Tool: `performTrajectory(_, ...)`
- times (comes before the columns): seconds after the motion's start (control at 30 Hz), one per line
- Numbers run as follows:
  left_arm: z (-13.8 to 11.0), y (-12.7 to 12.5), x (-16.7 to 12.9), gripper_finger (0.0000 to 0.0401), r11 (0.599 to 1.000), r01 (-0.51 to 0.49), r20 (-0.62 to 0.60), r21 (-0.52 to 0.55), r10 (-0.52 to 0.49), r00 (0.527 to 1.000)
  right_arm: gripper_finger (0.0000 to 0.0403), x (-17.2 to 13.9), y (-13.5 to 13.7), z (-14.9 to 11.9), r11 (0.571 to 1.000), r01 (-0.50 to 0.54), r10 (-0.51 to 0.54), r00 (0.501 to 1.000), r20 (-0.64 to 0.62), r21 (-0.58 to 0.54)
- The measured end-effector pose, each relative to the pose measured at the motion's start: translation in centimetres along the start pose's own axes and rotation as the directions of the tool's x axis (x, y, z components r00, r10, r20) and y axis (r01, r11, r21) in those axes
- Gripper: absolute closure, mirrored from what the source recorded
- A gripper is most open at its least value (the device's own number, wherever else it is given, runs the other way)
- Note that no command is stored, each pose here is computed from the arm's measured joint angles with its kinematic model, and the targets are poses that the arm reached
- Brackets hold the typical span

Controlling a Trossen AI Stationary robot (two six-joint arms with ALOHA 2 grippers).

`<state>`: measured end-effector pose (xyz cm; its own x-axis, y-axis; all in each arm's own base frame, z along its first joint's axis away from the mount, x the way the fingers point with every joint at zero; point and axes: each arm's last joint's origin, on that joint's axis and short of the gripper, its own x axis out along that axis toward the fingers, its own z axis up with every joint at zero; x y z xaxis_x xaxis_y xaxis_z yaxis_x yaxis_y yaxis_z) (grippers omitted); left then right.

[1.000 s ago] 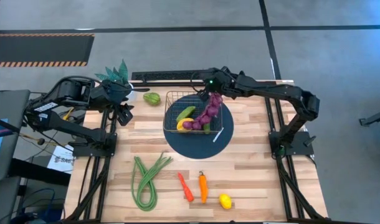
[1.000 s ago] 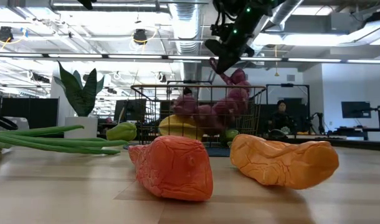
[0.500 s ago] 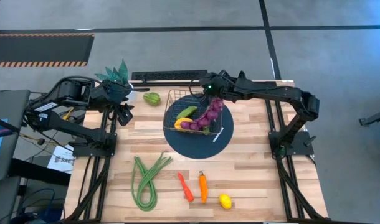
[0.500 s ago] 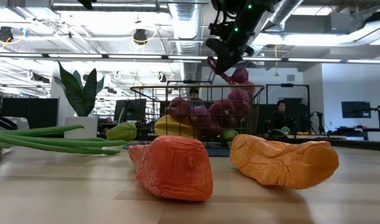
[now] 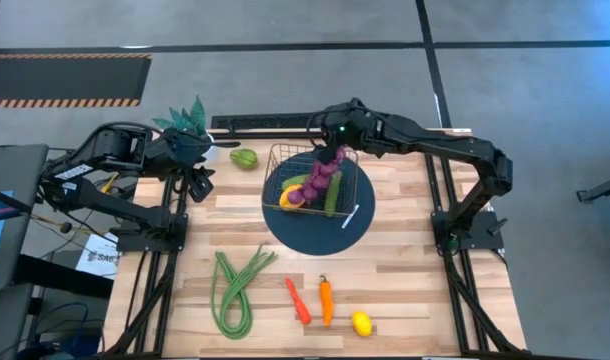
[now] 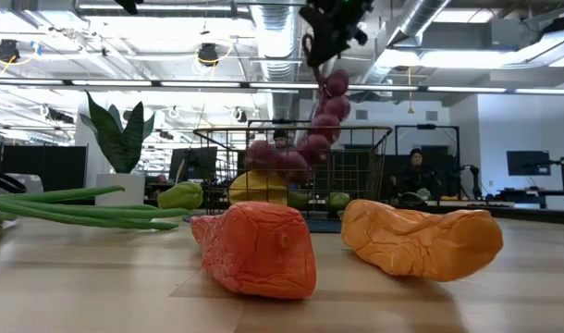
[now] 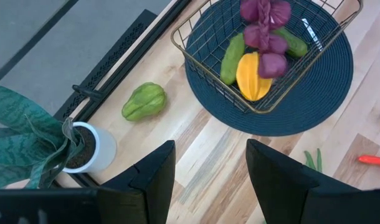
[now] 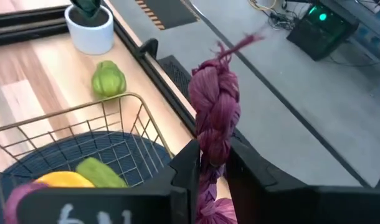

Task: Build produce basket
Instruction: Put the purple garlic into the wire basket, then put the green chayote into the wire basket

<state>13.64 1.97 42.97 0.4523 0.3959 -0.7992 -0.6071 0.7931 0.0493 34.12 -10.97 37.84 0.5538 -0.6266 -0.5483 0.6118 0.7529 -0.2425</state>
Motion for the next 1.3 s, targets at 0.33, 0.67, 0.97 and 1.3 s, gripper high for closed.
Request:
performTrajectory(0.33, 0.0, 0.0, 0.0, 0.0219, 1.0, 0.0, 0.0, 0.01, 0.0, 1.0, 0.031, -0.3, 1.0, -1.3, 1.0, -0.027, 0.027, 0.995, -0.1, 0.001)
performTrajectory(0.67, 0.0, 0.0, 0.0, 0.0219, 1.0, 0.0, -0.001, 0.01, 0.0, 1.0, 0.0297, 0.0, 1.7, -2.2, 0.999, -0.041, 0.045, 0.989, -0.143, 0.035)
performTrajectory(0.97, 0.0, 0.0, 0.0, 0.0219, 1.0, 0.0, -0.001, 0.01, 0.0, 1.0, 0.0219, -0.1, 1.8, -2.1, 0.996, -0.069, 0.077, 0.987, -0.143, 0.057)
performTrajectory(1.3, 1.4, -1.0, 0.9, 0.0219, 0.982, -0.008, 0.06, 0.188, -0.003, 0.998, 0.0189, -3.7, 0.5, 1.4, 0.983, -0.161, 0.167, 0.984, -0.055, 0.091)
